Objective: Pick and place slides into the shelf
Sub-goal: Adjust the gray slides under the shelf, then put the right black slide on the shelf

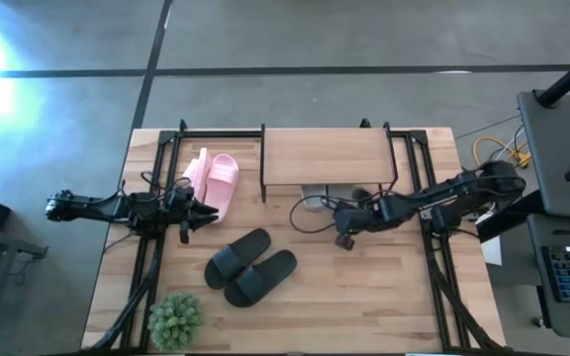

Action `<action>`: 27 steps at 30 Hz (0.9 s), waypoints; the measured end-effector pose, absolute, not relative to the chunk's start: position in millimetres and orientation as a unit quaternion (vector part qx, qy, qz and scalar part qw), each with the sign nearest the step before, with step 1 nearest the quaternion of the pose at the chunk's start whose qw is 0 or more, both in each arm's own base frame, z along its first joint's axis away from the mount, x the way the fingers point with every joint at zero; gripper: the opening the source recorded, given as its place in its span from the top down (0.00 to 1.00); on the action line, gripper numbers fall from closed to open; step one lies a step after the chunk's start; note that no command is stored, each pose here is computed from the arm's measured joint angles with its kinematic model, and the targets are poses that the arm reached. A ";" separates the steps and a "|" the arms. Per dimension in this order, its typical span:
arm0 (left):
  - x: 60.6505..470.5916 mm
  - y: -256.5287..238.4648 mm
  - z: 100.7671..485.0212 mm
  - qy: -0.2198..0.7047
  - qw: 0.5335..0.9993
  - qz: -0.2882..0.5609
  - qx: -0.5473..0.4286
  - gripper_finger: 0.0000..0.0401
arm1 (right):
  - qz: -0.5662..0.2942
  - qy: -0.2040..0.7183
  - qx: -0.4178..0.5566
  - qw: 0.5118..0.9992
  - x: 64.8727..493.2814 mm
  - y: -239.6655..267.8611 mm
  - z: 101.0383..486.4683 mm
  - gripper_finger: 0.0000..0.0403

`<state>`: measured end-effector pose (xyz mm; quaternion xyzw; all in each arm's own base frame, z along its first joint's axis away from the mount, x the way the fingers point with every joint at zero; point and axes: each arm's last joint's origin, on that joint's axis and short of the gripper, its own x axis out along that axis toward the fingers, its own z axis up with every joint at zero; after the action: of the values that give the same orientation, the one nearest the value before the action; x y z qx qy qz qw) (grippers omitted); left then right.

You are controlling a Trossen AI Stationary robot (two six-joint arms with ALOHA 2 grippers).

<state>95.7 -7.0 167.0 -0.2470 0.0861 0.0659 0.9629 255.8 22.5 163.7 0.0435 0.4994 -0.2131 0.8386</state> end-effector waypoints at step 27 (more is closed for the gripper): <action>96.0 -7.0 167.1 0.083 0.963 0.065 -0.248 0.73 | -0.062 0.531 0.148 0.832 262.6 22.3 158.8 0.98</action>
<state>96.0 -7.0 167.1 -0.2476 0.0828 0.0652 0.9631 262.6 22.3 158.8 0.1483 0.5315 -0.0621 0.8317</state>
